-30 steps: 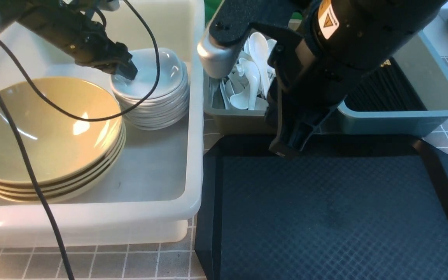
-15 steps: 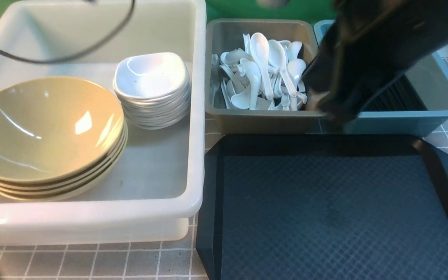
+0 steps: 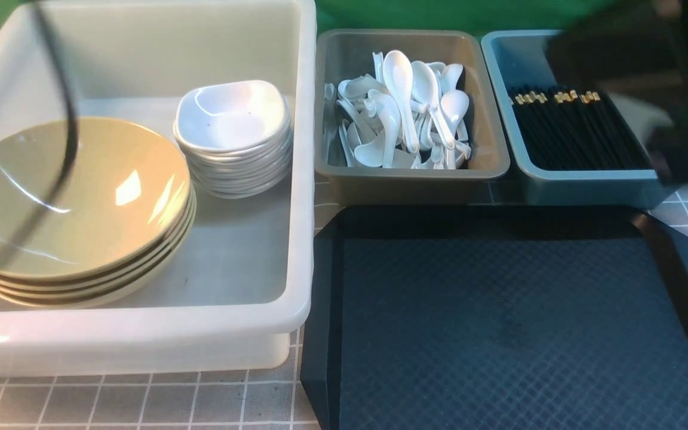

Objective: On grey table put chopsticks spoon bowls plates into blue grey white boxes.

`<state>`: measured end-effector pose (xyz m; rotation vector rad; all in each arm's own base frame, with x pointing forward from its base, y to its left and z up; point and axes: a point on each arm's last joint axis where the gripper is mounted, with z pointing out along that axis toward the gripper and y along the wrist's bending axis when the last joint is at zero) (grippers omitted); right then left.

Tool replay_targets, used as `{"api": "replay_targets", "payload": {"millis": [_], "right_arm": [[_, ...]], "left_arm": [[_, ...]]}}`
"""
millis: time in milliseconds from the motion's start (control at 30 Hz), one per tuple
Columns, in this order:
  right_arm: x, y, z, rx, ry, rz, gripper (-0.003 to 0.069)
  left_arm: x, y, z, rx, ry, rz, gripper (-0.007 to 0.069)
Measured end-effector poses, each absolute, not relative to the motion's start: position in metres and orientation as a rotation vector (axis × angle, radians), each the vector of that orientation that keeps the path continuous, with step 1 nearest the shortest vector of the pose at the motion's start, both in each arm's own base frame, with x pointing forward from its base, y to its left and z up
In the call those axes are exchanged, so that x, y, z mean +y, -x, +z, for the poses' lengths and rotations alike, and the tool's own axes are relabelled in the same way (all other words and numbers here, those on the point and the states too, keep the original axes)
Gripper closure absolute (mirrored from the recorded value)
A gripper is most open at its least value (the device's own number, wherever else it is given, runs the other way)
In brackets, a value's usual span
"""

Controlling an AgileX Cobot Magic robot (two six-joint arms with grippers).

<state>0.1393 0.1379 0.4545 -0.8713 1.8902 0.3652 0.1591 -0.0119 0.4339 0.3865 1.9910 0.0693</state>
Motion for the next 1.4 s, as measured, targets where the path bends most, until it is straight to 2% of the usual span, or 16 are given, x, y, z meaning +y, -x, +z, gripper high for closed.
{"api": "replay_targets", "payload": {"millis": [100, 200, 267, 300, 467, 867, 1400], "right_arm": [[0.127, -0.128, 0.436, 1.865, 0.85, 0.388, 0.064], [0.11, -0.112, 0.403, 1.85, 0.841, 0.403, 0.064], [0.105, -0.107, 0.393, 1.845, 0.834, 0.411, 0.064], [0.099, -0.101, 0.384, 1.829, 0.829, 0.418, 0.064], [0.087, -0.088, 0.365, 1.746, 0.802, 0.449, 0.064], [0.08, -0.08, 0.345, 1.66, 0.782, 0.473, 0.063], [0.08, -0.08, 0.344, 1.669, 0.786, 0.47, 0.0613]], "left_arm": [[-0.011, -0.131, 0.406, 1.968, -0.353, 0.064, 0.0636], [-0.01, -0.098, 0.367, 1.943, -0.338, 0.077, 0.0636], [-0.009, -0.09, 0.356, 1.941, -0.339, 0.087, 0.0636], [-0.008, -0.08, 0.34, 1.943, -0.339, 0.098, 0.0636], [-0.007, -0.066, 0.311, 1.925, -0.317, 0.105, 0.0636], [-0.008, -0.07, 0.278, 2.016, -0.257, 0.037, 0.0636], [-0.008, -0.068, 0.273, 2.058, -0.262, 0.028, 0.0636]]}}
